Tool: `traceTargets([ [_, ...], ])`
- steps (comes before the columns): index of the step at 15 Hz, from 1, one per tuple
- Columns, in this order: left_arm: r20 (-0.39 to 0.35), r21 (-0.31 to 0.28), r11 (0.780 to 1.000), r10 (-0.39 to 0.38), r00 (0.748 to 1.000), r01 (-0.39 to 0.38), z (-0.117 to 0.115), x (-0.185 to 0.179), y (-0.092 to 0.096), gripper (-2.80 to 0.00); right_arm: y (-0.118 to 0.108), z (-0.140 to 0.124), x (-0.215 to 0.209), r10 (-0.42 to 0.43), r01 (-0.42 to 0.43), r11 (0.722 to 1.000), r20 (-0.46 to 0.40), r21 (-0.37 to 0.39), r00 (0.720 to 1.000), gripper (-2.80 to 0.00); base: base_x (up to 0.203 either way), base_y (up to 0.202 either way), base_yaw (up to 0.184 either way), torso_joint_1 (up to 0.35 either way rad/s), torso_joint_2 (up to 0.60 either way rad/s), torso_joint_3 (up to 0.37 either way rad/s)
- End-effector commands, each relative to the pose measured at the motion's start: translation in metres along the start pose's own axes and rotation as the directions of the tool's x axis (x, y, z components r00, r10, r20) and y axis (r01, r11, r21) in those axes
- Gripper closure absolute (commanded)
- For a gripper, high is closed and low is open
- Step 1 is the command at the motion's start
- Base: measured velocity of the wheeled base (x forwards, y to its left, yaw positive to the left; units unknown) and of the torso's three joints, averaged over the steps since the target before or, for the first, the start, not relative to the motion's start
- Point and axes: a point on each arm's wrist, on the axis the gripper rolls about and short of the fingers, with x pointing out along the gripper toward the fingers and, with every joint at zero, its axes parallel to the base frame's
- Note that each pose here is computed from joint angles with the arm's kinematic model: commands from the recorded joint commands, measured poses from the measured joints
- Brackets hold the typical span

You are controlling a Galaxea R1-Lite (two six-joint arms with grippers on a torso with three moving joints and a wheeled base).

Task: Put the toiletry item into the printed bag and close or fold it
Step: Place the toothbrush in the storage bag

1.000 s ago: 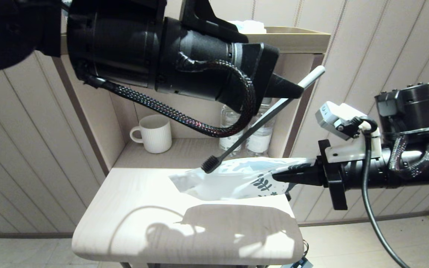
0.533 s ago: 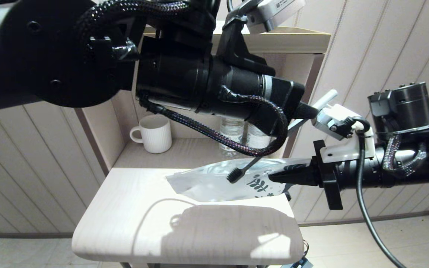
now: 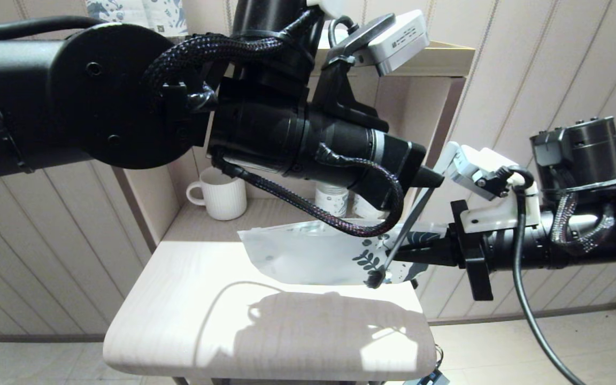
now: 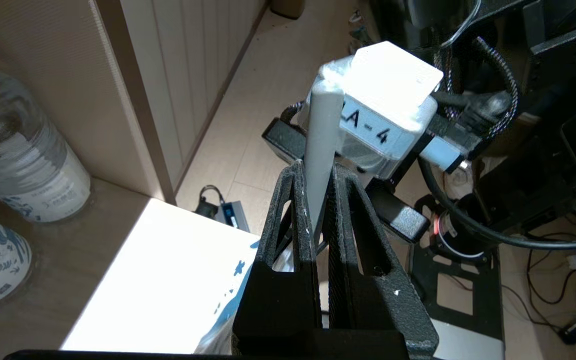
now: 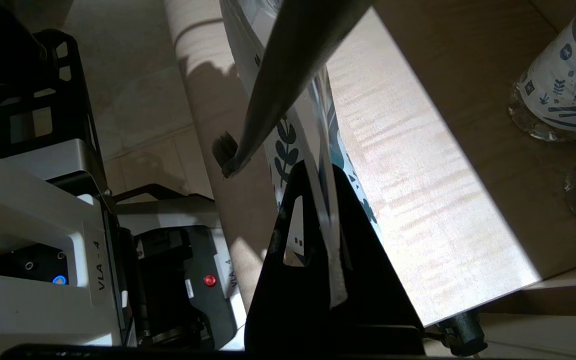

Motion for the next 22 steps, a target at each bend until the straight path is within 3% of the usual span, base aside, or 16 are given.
traceTargets([
  [1,0.026,0.013,1.000,0.002,1.000,-0.003,0.008,-0.007,-0.001,0.00,0.000,0.000,0.001,0.005,-0.005,1.000,0.000,-0.002,1.000,0.00,0.000,0.000,0.000,0.000,0.00,0.000],
  [6,0.062,0.045,0.998,0.033,0.998,-0.036,0.021,-0.039,-0.005,0.00,-0.001,-0.001,0.002,0.006,-0.006,1.000,-0.003,0.001,1.000,0.00,0.000,0.000,0.000,0.000,0.00,0.000],
  [11,0.073,0.145,0.986,0.070,0.995,-0.080,0.027,-0.062,-0.003,0.00,-0.001,-0.001,0.002,0.007,-0.007,1.000,-0.002,0.000,1.000,0.00,0.000,0.000,0.000,0.000,0.00,0.000],
  [16,0.117,0.167,0.982,0.070,0.991,-0.089,0.035,-0.074,-0.010,0.00,0.000,-0.001,0.002,0.007,-0.007,1.000,-0.002,0.000,1.000,0.00,0.000,0.000,0.000,0.000,0.00,0.000],
  [22,0.084,0.151,0.986,0.063,0.994,-0.076,0.028,-0.063,-0.005,0.00,0.002,0.000,0.002,0.013,-0.013,1.000,0.001,-0.005,1.000,0.00,0.000,0.000,0.000,0.000,0.00,0.000],
])
